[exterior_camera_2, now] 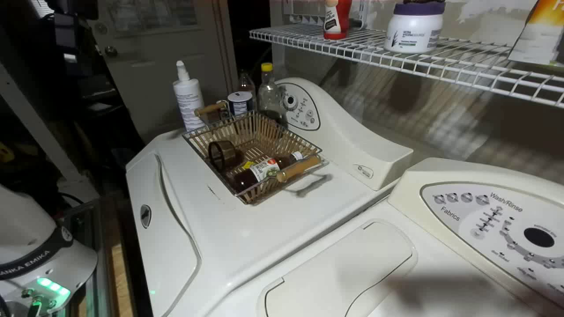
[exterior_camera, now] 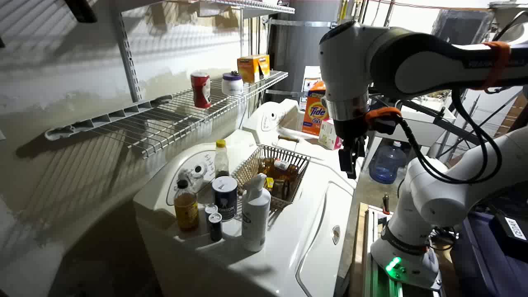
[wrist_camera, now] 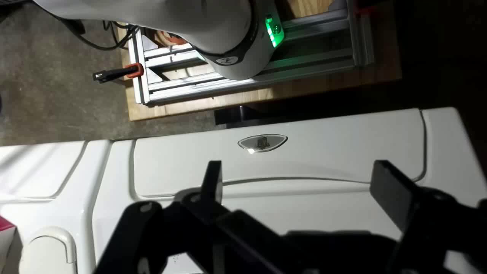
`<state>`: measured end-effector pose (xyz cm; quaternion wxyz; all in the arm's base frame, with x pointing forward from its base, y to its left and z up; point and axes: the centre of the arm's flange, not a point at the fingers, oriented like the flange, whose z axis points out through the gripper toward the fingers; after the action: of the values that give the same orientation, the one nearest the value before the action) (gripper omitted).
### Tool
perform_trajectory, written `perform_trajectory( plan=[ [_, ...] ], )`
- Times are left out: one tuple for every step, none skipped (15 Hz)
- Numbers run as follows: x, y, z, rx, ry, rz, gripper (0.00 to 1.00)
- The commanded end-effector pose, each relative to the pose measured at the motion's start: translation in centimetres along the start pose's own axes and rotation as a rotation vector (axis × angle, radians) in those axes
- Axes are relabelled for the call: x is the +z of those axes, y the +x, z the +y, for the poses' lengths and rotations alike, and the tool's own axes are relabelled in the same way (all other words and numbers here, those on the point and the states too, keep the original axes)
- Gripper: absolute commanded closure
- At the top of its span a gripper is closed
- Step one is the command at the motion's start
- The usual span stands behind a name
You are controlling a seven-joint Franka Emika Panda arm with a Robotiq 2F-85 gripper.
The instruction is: Put the red bottle bottom first on the metal rack
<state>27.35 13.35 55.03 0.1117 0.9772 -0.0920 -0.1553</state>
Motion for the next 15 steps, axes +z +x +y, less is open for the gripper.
perform_trajectory(
  plan=[
    [0.0,0.0,0.0,0.0,0.0,0.0,0.0],
    [0.0,0.0,0.0,0.0,0.0,0.0,0.0],
    [0.0,0.0,0.0,0.0,0.0,0.0,0.0],
    [0.0,0.0,0.0,0.0,0.0,0.0,0.0],
    [0.0,0.0,0.0,0.0,0.0,0.0,0.0],
    [0.0,0.0,0.0,0.0,0.0,0.0,0.0],
    [0.0,0.0,0.0,0.0,0.0,0.0,0.0],
    [0.0,0.0,0.0,0.0,0.0,0.0,0.0],
    [0.0,0.0,0.0,0.0,0.0,0.0,0.0],
    [0.0,0.0,0.0,0.0,0.0,0.0,0.0],
    [-0.3,0.6,-0.2,-0.004,0.003,0.018,0.0],
    [-0.7,1.3,-0.6,-0.023,0.016,0.041,0.0],
    [-1.3,2.2,-1.0,-0.048,0.022,0.079,0.0],
    [-2.3,3.4,-1.5,-0.094,0.035,0.131,0.0],
    [-3.3,4.5,-1.9,-0.129,0.041,0.195,0.0]
  ],
)
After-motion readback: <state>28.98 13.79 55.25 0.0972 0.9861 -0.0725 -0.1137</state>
